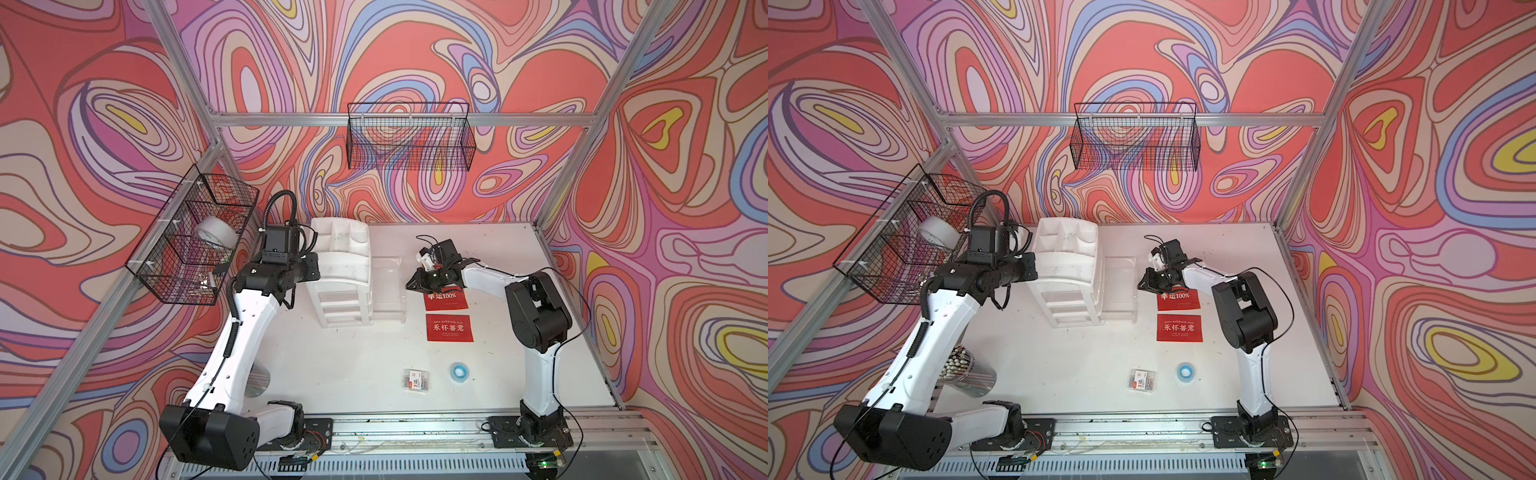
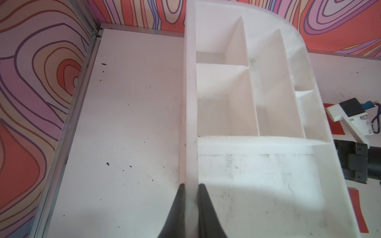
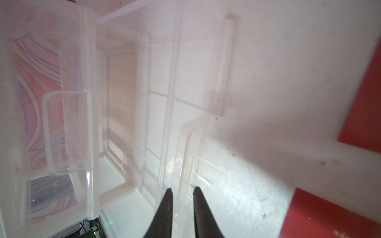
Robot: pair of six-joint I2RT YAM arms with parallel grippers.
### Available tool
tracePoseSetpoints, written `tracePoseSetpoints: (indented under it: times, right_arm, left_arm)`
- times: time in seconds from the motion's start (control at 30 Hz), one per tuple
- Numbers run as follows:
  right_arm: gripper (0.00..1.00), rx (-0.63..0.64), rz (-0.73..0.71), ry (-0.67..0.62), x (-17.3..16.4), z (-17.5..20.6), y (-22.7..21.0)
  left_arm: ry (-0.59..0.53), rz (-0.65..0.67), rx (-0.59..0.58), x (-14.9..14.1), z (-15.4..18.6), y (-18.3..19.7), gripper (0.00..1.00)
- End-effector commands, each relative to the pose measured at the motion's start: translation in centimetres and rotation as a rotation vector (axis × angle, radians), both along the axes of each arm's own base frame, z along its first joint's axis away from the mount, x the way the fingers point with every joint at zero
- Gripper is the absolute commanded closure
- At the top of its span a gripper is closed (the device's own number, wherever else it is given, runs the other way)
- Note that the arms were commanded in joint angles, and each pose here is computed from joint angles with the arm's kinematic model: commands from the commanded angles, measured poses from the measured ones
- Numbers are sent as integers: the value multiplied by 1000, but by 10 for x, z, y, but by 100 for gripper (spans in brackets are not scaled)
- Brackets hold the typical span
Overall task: Take the postcards out of the drawer
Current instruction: Close the drawer in the storage box.
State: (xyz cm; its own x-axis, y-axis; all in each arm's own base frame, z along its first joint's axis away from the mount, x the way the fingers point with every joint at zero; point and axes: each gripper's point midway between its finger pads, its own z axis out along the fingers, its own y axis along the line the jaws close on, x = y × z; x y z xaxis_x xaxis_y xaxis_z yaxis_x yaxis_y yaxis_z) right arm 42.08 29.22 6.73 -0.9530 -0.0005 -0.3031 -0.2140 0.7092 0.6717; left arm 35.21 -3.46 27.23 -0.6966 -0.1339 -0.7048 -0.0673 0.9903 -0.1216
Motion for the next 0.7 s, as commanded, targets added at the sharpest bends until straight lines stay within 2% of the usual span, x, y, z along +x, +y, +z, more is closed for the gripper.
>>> tracePoseSetpoints:
  times: [0.0,0.37,0.67]
  right_arm:
    - [80,34,26,2,1,-3,17]
    - [80,61,36,-3,6,-1,30]
    - [80,74,27,-10,18,-2,35]
  left_arm:
    - [50,-28,-38,-3,-16,-8,91]
    - [61,-59,-140,0,-24,-25,91]
    - [63,-68,-271,7,-33,-44,91]
